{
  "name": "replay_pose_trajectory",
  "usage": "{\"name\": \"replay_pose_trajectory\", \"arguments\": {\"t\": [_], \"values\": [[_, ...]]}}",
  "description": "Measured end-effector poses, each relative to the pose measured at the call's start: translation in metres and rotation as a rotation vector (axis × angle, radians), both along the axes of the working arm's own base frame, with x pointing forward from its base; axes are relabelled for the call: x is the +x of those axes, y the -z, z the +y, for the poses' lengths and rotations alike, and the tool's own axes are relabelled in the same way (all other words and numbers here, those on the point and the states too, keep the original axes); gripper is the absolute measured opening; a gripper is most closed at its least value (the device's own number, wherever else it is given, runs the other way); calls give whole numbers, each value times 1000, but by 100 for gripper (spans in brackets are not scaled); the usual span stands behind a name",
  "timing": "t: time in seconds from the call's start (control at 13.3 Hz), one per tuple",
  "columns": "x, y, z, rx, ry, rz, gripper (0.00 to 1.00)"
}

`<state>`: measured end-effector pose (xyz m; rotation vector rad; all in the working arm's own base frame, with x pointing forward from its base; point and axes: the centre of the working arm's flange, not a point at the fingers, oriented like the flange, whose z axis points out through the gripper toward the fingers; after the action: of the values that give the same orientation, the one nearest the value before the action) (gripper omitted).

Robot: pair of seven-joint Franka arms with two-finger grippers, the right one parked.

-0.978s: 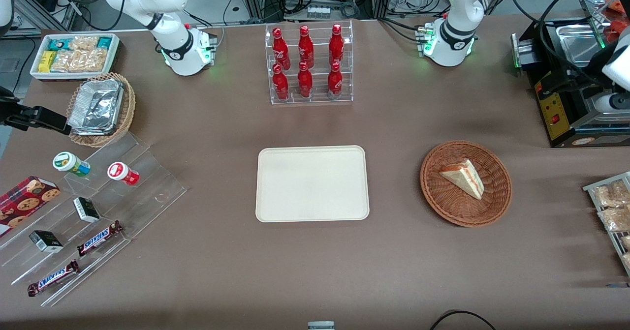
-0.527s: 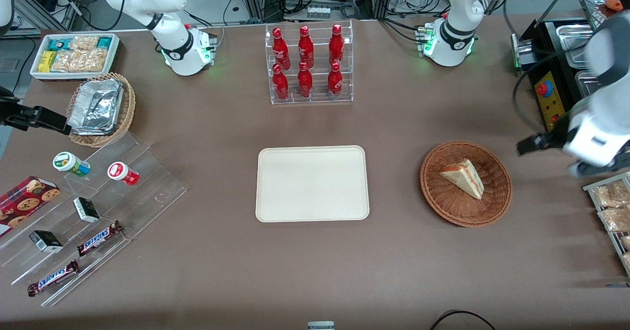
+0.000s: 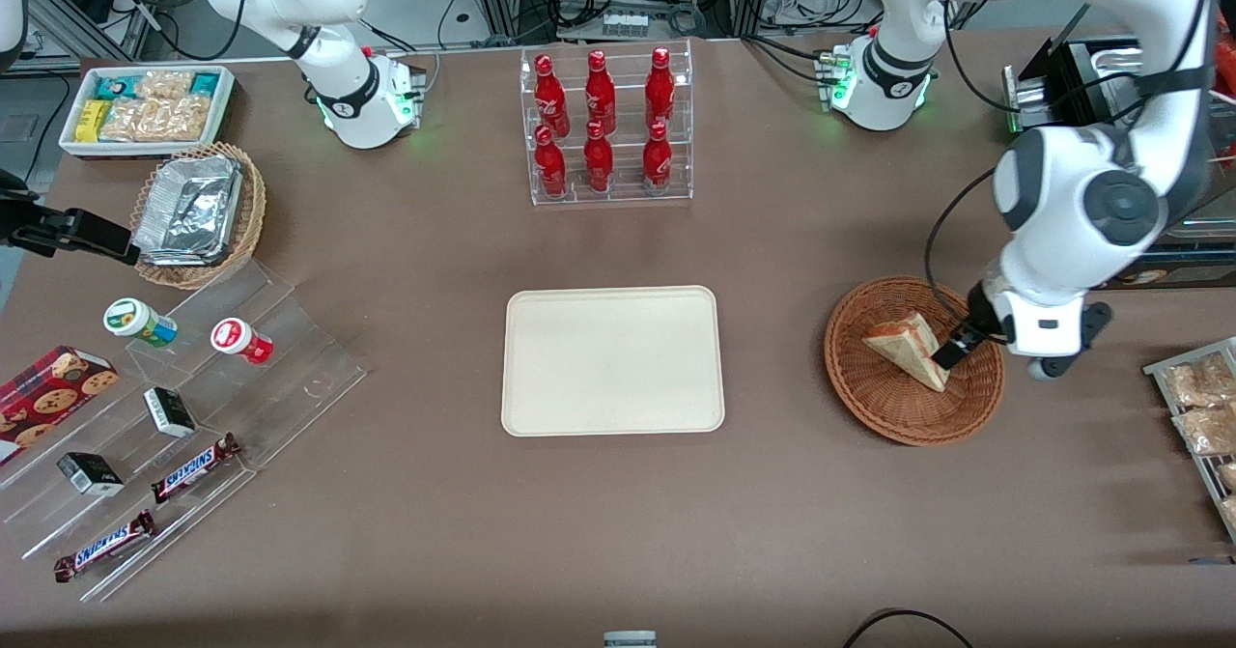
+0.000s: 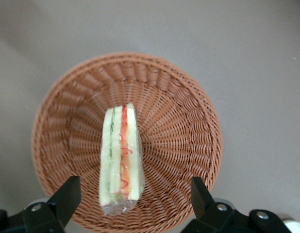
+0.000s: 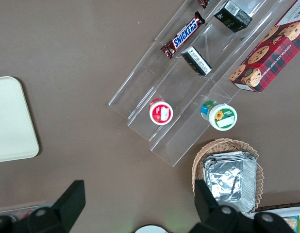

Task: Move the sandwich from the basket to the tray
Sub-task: 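Lower the left gripper and close it on the wrapped sandwich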

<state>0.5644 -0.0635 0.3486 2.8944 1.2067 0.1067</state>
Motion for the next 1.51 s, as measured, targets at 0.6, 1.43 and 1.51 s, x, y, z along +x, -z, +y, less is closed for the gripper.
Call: {"name": "replay_pose_trajectory", "arguments": {"t": [0.6,1.43,1.51], "values": [[-28,57,-2,-3,-54,25,100],[-29,99,-1,-4,-96,28,63],[-29,99,-1,-4,-96,27,51]]}}
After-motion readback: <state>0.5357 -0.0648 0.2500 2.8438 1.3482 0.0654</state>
